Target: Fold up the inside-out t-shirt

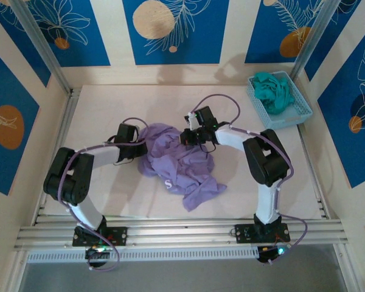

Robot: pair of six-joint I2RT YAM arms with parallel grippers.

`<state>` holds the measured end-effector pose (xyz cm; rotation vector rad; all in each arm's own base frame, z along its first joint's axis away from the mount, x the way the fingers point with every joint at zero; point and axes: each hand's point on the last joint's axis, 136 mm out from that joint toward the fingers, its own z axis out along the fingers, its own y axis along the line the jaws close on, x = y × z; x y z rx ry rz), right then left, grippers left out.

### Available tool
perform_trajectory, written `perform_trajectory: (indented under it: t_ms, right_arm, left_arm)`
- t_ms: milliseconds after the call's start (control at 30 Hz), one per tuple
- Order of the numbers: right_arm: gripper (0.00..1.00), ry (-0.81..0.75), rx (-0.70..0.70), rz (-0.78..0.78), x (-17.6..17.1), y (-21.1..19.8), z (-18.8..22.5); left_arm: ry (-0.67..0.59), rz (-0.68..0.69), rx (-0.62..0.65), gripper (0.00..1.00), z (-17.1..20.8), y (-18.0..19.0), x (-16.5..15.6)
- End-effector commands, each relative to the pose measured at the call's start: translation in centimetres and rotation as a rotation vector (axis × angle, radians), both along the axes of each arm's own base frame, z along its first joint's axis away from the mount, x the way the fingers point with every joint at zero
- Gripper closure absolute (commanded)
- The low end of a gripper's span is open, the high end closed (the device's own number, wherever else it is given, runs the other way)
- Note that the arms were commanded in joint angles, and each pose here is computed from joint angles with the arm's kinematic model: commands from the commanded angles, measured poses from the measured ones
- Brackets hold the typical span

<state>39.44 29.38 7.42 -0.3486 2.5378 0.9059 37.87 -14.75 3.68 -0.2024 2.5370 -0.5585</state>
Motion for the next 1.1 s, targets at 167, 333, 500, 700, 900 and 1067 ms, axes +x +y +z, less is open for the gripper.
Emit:
perform_trajectory:
  t_ms: [167, 333, 500, 700, 900, 1067]
  right_arm:
    - [1.00, -0.522, 0.173, -0.041, -0.9, -5.0, 20.6]
    - [1.00, -0.793, 0.217, -0.052, -5.1, -8.2, 30.7]
    - [1.00, -0.922, 0.255, -0.046, -10.2, -10.1, 33.9]
    - [0.95, -0.745, 0.295, 0.147, -15.7, -7.8, 24.2]
    - [0.65, -0.481, 0.281, 0.222, -19.3, -6.6, 13.6]
    - [0.52, -0.439, 0.188, 0.190, -18.2, -6.0, 11.1]
  left_arm:
    - [-0.486, -0.036, -0.187, 1.00, 17.7, -1.4, 3.7]
    - [-0.807, -0.112, -0.320, 1.00, 32.5, -2.3, 1.9]
    - [-0.994, -0.228, -0.436, 1.00, 41.3, -3.0, -2.5]
    - [-0.846, -0.357, -0.503, 1.00, 33.7, -4.8, -4.9]
    - [-0.645, -0.380, -0.469, 1.00, 24.4, -5.0, -6.7]
    - [-0.586, -0.369, -0.469, 1.00, 22.7, -4.8, -7.4]
